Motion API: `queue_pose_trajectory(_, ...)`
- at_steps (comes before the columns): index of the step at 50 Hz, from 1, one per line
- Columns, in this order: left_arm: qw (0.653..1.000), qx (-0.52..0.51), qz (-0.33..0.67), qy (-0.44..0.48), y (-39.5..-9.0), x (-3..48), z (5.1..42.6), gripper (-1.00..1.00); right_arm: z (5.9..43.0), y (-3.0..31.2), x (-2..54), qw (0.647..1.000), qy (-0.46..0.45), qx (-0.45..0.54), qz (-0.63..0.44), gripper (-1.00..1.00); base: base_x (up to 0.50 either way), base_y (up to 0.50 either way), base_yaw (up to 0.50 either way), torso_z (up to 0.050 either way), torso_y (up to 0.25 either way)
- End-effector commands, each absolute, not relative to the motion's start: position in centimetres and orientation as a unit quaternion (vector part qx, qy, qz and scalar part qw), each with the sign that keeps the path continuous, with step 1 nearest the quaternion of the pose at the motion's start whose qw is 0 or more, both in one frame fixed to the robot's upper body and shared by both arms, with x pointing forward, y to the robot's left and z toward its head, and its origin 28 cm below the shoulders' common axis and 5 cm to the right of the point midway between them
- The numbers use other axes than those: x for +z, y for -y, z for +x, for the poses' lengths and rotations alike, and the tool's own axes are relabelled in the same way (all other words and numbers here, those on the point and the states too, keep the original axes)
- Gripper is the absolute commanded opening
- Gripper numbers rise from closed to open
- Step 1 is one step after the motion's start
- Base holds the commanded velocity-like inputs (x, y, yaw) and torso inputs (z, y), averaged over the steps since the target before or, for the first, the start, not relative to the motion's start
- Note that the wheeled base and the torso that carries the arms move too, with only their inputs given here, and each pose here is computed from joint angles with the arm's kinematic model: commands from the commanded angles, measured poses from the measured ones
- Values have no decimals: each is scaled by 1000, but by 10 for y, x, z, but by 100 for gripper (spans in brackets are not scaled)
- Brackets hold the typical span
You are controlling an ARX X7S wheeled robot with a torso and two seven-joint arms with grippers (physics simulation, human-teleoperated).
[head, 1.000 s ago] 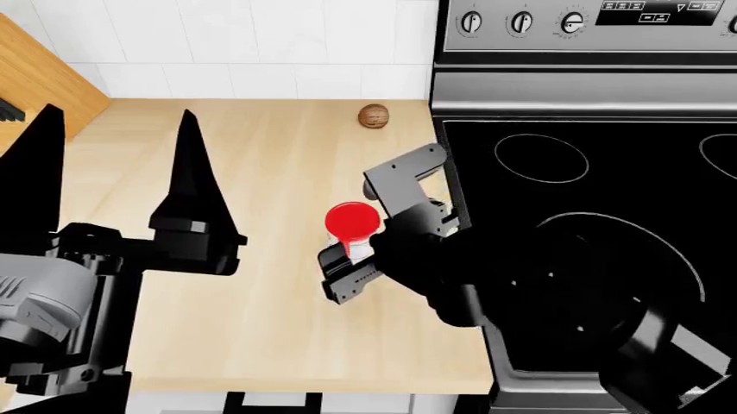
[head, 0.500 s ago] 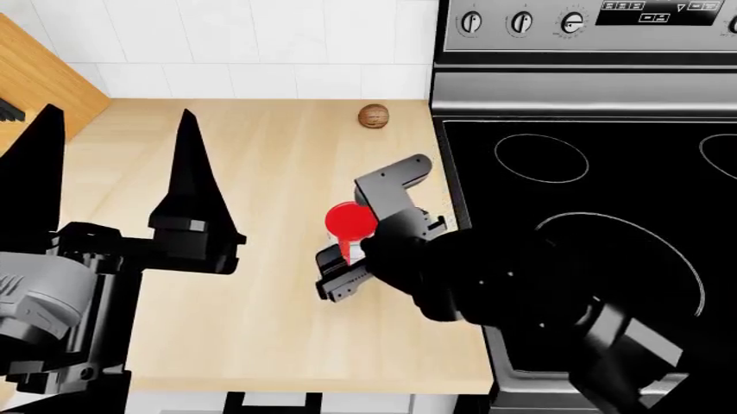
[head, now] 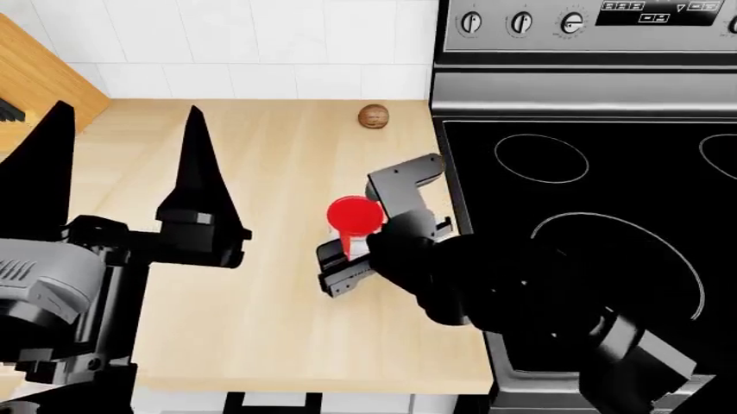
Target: Pick the boxed food and jello cup from the counter and place them in the cabinets closest to them.
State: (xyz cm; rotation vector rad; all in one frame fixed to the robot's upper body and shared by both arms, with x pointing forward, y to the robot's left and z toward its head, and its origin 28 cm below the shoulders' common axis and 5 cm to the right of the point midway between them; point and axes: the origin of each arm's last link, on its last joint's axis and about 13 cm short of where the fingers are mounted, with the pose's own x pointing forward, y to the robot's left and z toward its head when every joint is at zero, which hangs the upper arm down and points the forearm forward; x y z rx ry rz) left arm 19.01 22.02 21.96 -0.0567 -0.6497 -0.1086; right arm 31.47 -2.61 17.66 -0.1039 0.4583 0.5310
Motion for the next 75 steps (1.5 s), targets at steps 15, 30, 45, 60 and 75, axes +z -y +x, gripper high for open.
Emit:
queue_pose_trajectory(15, 960, -72, -61, 263, -196, 324, 293, 100, 232, 67, 283, 967, -74, 225, -92, -100, 0, 0, 0, 0, 0)
queue_pose_trajectory(30, 997, -14, -28, 76, -197, 300, 427, 100, 200, 86, 323, 974, -28, 185, -130, -100, 0, 0, 0, 0, 0)
queue_pose_trajectory(45, 998, 35, -6, 49, -209, 252, 442, 100, 183, 101, 354, 973, -13, 169, -156, -100, 0, 0, 0, 0, 1)
queue_pose_trajectory(60, 999, -8, 1, 52, -207, 225, 440, 100, 190, 101, 356, 970, -15, 157, -188, -100, 246, 123, 0, 0, 0)
queue_pose_trajectory(75, 996, -46, 17, 75, -203, 220, 440, 100, 188, 97, 354, 960, -10, 155, -234, -100, 472, 317, 0, 0, 2)
